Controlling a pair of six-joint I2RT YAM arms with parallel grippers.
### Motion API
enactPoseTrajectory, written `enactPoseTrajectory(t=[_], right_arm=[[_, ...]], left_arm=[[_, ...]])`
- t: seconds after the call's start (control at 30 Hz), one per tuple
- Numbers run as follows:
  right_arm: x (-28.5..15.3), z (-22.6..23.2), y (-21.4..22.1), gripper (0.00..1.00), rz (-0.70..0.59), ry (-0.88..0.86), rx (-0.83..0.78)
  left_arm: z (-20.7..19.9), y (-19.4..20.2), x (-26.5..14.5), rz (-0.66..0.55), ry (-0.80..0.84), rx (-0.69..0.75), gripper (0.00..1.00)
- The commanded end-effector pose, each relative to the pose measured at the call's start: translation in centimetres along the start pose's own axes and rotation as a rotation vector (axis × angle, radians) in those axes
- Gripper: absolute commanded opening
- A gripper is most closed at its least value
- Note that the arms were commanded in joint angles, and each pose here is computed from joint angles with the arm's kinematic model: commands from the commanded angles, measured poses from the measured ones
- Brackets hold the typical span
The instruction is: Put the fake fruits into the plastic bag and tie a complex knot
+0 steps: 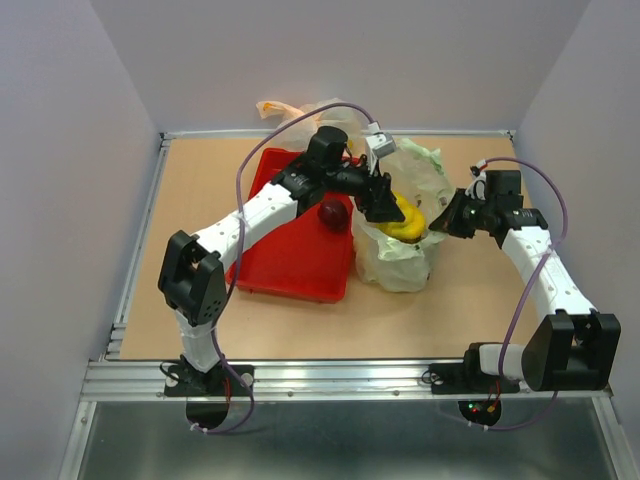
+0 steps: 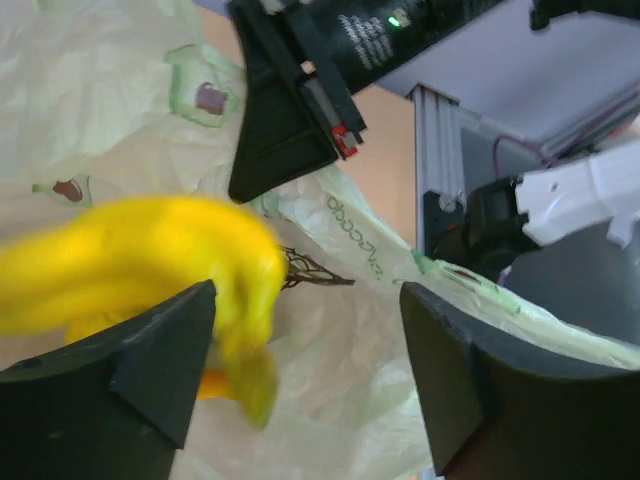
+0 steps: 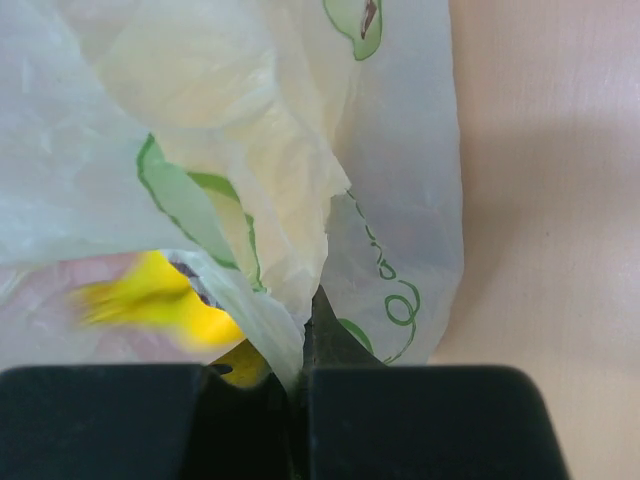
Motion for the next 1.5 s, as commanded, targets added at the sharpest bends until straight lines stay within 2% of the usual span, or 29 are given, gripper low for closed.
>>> enactPoseTrajectory(t=[0.0, 0.1, 0.13, 0.17, 0.2, 0.27, 0.3, 0.37, 0.4, 0.43, 0.5, 0.6, 0.7, 0.83, 0.9, 0.93, 0.97, 1.1, 1.47], right_arm=[[-1.3, 1.2, -2.2, 0.0, -0.089, -0.029, -0.056], [-1.2, 1.2, -2.3, 0.0, -0.088, -0.028, -0.06], [-1.2, 1.3, -2.5, 0.0, -0.091, -0.027, -0.062], [-1.1, 1.2, -2.5, 0.0, -0.089, -0.025, -0.061], [-1.1, 1.2, -2.6, 0.0, -0.09, -0.023, -0.061], [-1.0, 1.2, -2.6, 0.0, -0.088, -0.02, -0.058], [-1.0, 1.2, -2.7, 0.0, -0.09, -0.02, -0.06], [-1.0, 1.1, -2.6, 0.01, -0.089, -0.018, -0.058], [-0.9, 1.0, -2.5, 0.0, -0.086, -0.016, -0.057], [-0.9, 1.1, -2.5, 0.0, -0.085, -0.015, -0.057], [-0.8, 0.9, -2.5, 0.0, -0.08, -0.014, -0.059], [-0.5, 0.7, -2.4, 0.0, -0.071, -0.007, -0.054], [-0.5, 0.7, -2.4, 0.0, -0.074, -0.002, -0.056], [-0.5, 0.6, -2.2, 0.0, -0.07, 0.003, -0.05], [-0.5, 0.6, -2.2, 0.01, -0.07, 0.003, -0.047], [-0.5, 0.6, -2.2, 0.0, -0.07, 0.004, -0.05], [-0.6, 0.6, -2.2, 0.0, -0.073, 0.005, -0.051], [-0.6, 0.5, -2.0, 0.0, -0.074, 0.01, -0.052], [-0.6, 0.5, -2.0, 0.0, -0.072, 0.01, -0.05]], left_arm=[[-6.0, -3.7, -3.2, -0.093, 0.086, 0.357, 0.9], [-6.9, -3.8, -4.9, -0.086, 0.095, 0.402, 0.91], [-7.6, -4.1, -6.1, -0.118, 0.087, 0.391, 0.91], [-5.8, -3.1, -7.4, -0.134, 0.025, 0.325, 0.91], [-6.4, -4.8, -8.9, -0.212, -0.007, 0.339, 0.91], [-6.0, -4.2, -11.8, -0.337, -0.076, 0.259, 0.91], [-4.7, -4.3, -13.0, -0.399, -0.185, 0.237, 0.91], [-2.3, -3.0, -15.3, -0.447, -0.375, 0.153, 0.96], [-0.8, -2.9, -16.0, -0.492, -0.528, 0.098, 0.96], [0.8, -1.6, -15.9, -0.453, -0.616, 0.015, 0.97], [2.7, -0.5, -15.7, -0.416, -0.699, -0.04, 0.99], [6.3, 2.4, -14.1, -0.334, -0.738, -0.122, 0.99], [8.8, 3.1, -13.4, -0.314, -0.824, -0.251, 0.99], [12.7, 4.8, -11.6, -0.267, -0.965, -0.585, 0.99], [13.8, 4.6, -11.2, -0.262, -1.019, -0.66, 0.99], [15.0, 6.3, -10.7, -0.2, -1.057, -0.726, 0.99], [15.3, 6.4, -10.5, -0.204, -1.069, -0.768, 0.99], [15.6, 6.6, -9.8, -0.239, -1.047, -0.81, 0.99], [16.5, 8.2, -6.4, -0.193, -0.975, -0.903, 0.99]])
Point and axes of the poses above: each gripper's point midway between its finger pads, its own x axis out along the fingers, its own z axis along the line the jaws close on, y = z × x, the point moved 8 cm from there along -x, back along the fingers, and after that the axes turned 5 degrees about -x, right-handed, at the moved point
